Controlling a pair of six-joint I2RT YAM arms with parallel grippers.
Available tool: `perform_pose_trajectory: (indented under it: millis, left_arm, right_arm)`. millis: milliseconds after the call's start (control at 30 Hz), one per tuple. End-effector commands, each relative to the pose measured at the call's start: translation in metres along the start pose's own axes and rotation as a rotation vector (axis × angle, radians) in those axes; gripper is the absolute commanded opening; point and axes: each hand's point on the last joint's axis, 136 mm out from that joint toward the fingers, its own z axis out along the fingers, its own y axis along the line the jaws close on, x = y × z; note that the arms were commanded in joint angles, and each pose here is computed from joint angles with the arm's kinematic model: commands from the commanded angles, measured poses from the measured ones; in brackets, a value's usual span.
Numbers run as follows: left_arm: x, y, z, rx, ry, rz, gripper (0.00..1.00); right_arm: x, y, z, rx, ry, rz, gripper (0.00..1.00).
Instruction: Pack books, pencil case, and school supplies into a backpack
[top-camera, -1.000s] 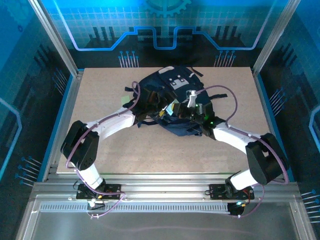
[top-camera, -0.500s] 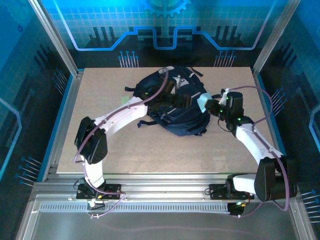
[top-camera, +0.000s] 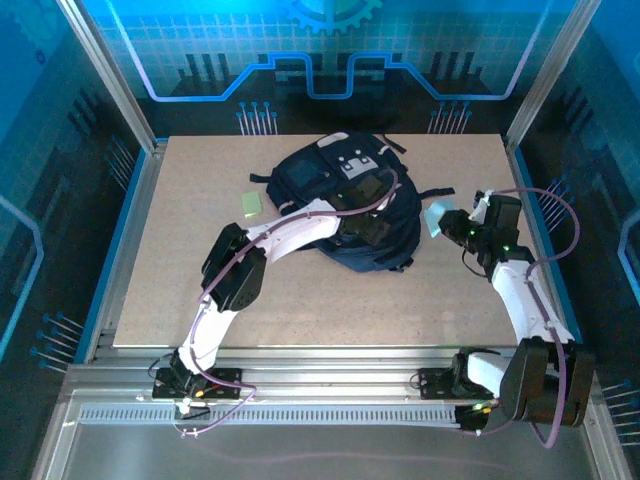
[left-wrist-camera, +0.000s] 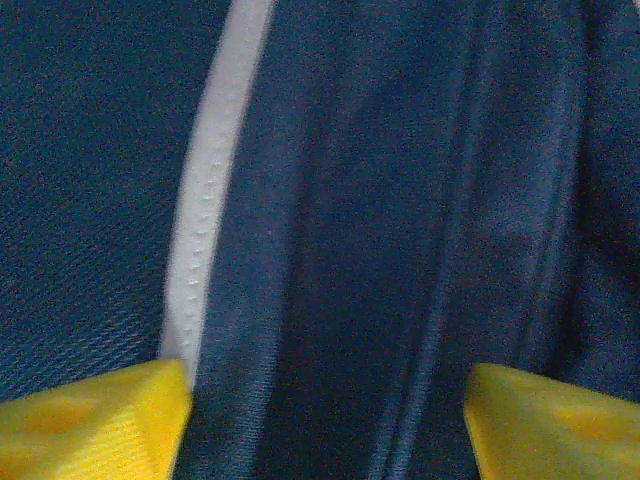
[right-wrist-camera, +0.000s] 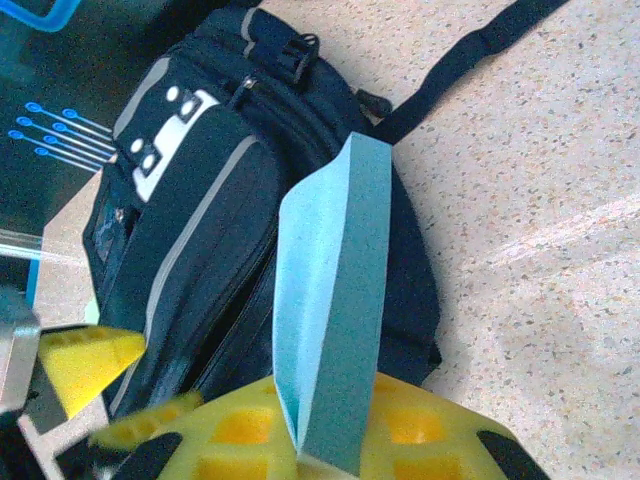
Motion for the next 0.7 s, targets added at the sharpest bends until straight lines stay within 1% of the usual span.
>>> perform_pose_trajectory:
  millis: [0, 33, 100, 167, 267, 367, 533, 667]
  left_arm:
    - [-0.004, 0.013, 0.008, -0.087, 0.012, 0.052, 0.41]
    - [-0.007, 0.013, 0.008, -0.090, 0.006, 0.047, 0.31]
    - [-0.012, 0.014, 0.005, -0.091, -0.009, 0.041, 0.15]
    - [-0.019, 0.014, -0.002, -0.085, -0.025, 0.035, 0.01]
    - [-0.031, 0.014, -0.018, -0.065, -0.060, 0.022, 0.00]
    - [-0.046, 0.011, -0.038, -0.014, -0.098, -0.003, 0.00]
    - [-0.073, 0.013, -0.070, 0.070, -0.166, -0.077, 0.00]
    - [-0.088, 0.019, -0.085, 0.101, -0.214, -0.120, 0.00]
  right_arm:
    - [0.003, 0.008, -0.009, -0.049, 0.003, -0.023, 0.14]
    - [0.004, 0.010, -0.009, -0.060, 0.010, -0.023, 0.14]
    - [0.007, 0.013, -0.009, -0.080, 0.018, -0.017, 0.14]
    - [0.009, 0.014, -0.008, -0.092, 0.023, -0.010, 0.14]
    - [0.014, 0.017, -0.004, -0.117, 0.043, 0.015, 0.14]
    - [0.020, 0.026, 0.003, -0.174, 0.073, 0.057, 0.14]
    - [0.036, 0.049, 0.020, -0.265, 0.161, 0.154, 0.13]
    - [0.043, 0.067, 0.032, -0.318, 0.199, 0.216, 0.13]
